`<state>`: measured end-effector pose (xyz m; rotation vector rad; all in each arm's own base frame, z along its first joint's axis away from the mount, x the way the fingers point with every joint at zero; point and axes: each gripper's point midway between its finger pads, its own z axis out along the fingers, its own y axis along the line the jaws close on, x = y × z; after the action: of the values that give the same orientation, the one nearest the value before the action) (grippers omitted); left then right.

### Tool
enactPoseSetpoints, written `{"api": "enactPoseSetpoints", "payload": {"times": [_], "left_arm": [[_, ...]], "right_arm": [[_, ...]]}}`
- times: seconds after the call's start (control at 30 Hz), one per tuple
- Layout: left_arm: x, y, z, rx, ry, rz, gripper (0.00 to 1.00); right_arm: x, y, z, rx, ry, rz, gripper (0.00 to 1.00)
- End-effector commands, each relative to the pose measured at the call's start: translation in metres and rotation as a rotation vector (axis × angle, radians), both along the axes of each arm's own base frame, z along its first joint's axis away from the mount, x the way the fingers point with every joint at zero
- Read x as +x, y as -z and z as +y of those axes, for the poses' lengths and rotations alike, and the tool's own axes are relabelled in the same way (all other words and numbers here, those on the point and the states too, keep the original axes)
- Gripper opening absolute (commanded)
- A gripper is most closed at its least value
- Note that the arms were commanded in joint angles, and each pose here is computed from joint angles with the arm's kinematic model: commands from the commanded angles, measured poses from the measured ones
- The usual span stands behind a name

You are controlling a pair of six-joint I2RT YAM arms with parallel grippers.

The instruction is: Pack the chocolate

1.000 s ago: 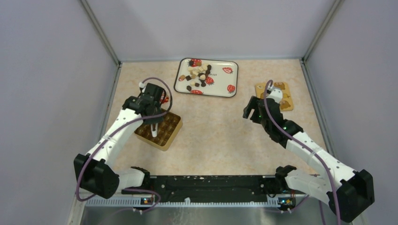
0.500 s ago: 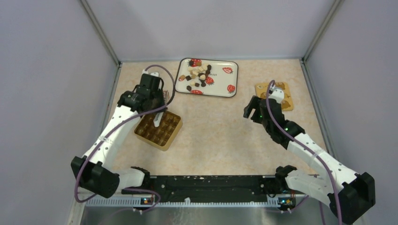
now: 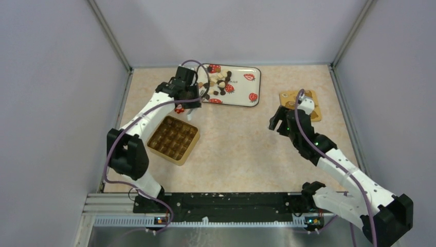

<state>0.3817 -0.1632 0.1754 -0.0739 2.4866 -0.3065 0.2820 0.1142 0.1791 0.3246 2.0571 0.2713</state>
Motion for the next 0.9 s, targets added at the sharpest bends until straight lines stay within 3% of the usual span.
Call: {"api": "enactPoseSetpoints", "payload": {"times": [0.0,0.27,0.6,0.87], "left_arm": [[0.030,-0.020,-0.013,-0.058,-0.033,-0.096,0.34],[0.046,-0.003,-0.023,-0.079,-0.051,-0.076,0.38],[0.058,0.020,-0.026,-0.040,-0.077,-0.033,0.50],[0.064,0.035,-0.030,-0.021,-0.089,-0.010,0.47]], "right_arm": [[0.002,-0.018,-0.006,0.011,0.035,-0.041,0.75],[0.003,-0.017,-0.006,0.004,0.031,-0.039,0.75],[0.005,-0.017,-0.004,-0.002,0.029,-0.039,0.75],[0.006,-0.017,-0.007,-0.017,0.034,-0.041,0.75]]}}
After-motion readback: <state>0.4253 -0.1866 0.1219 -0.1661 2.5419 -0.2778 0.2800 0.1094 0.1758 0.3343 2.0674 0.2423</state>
